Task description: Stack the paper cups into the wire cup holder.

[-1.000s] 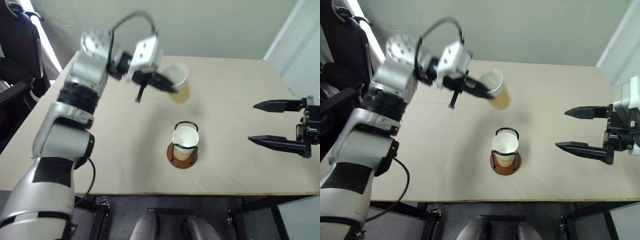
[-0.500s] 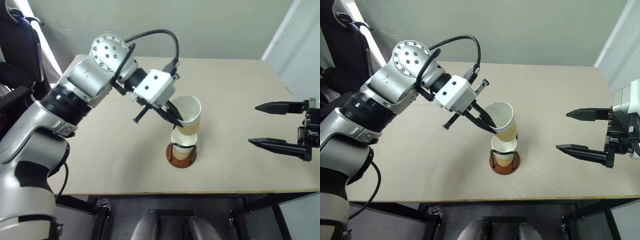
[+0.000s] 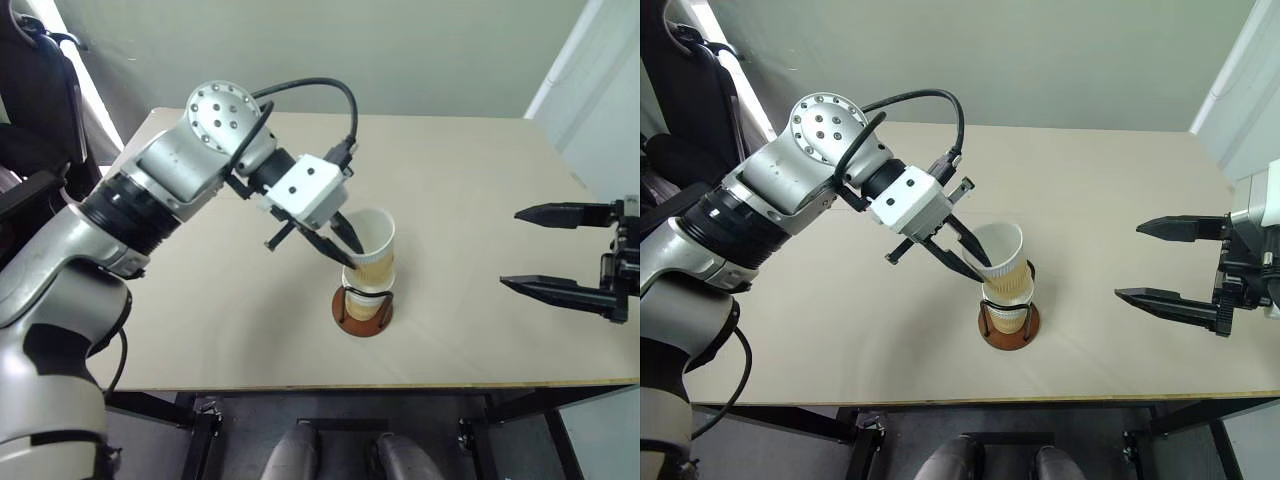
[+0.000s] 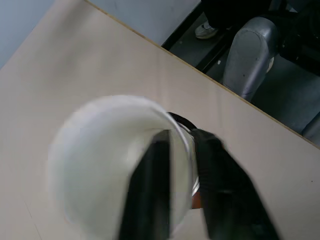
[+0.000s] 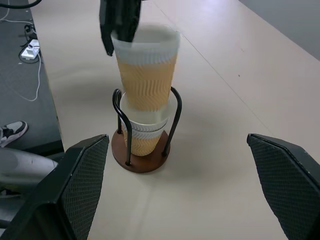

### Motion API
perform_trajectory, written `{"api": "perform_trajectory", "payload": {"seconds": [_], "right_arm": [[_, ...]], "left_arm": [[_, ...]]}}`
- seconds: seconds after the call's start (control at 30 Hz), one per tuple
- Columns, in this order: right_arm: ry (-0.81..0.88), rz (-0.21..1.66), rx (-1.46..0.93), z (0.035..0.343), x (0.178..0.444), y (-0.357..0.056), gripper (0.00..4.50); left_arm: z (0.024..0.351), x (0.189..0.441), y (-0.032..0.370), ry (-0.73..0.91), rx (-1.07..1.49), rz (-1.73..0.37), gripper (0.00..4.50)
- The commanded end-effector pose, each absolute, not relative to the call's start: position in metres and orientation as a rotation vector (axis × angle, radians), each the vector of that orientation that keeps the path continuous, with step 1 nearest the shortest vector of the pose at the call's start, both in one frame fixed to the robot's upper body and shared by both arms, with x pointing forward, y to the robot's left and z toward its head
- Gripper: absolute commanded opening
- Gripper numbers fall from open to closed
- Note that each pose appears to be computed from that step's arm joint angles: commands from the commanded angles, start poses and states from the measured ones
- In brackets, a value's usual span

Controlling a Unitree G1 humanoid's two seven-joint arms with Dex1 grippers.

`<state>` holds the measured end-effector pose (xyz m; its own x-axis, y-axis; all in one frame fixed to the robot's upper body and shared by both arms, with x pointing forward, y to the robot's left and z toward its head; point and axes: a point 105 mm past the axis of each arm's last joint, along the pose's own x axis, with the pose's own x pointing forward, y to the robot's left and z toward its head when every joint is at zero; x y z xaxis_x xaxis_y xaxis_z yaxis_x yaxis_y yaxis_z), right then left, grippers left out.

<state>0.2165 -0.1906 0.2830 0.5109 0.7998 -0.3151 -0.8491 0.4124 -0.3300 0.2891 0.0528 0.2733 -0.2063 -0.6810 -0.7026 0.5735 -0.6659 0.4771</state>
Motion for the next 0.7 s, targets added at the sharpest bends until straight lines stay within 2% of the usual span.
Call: {"api": "perform_trajectory", "payload": {"seconds": [0.03,0.2,0.27,0.4,0.43,0.53,0.63,0.7], "right_arm": [[0.082,1.032,-0.517,0.292,0.217,-0.189,4.5],[0.077,1.043,-0.515,0.292,0.218,-0.188,4.5],[0.075,1.061,-0.512,0.291,0.218,-0.187,4.5],[0.087,1.098,-0.514,0.286,0.221,-0.185,4.5],[0.097,1.109,-0.513,0.285,0.221,-0.185,4.5],[0.14,1.116,-0.507,0.278,0.221,-0.193,4.5],[0.173,1.103,-0.483,0.274,0.225,-0.205,4.5],[0.188,1.11,-0.454,0.271,0.227,-0.21,4.5]], "left_arm": [[0.276,0.295,0.053,-0.169,1.272,-1.94,1.97],[0.284,0.295,0.044,-0.253,1.217,-1.93,3.87],[0.292,0.297,0.041,-0.303,1.176,-1.903,4.48],[0.323,0.308,0.058,-0.36,0.929,-1.721,4.48],[0.326,0.311,0.077,-0.295,0.842,-1.682,4.48],[0.316,0.308,0.139,-0.077,0.645,-1.598,4.48],[0.292,0.305,0.183,0.074,0.543,-1.457,4.48],[0.275,0.3,0.197,0.138,0.492,-1.403,4.48]]}}
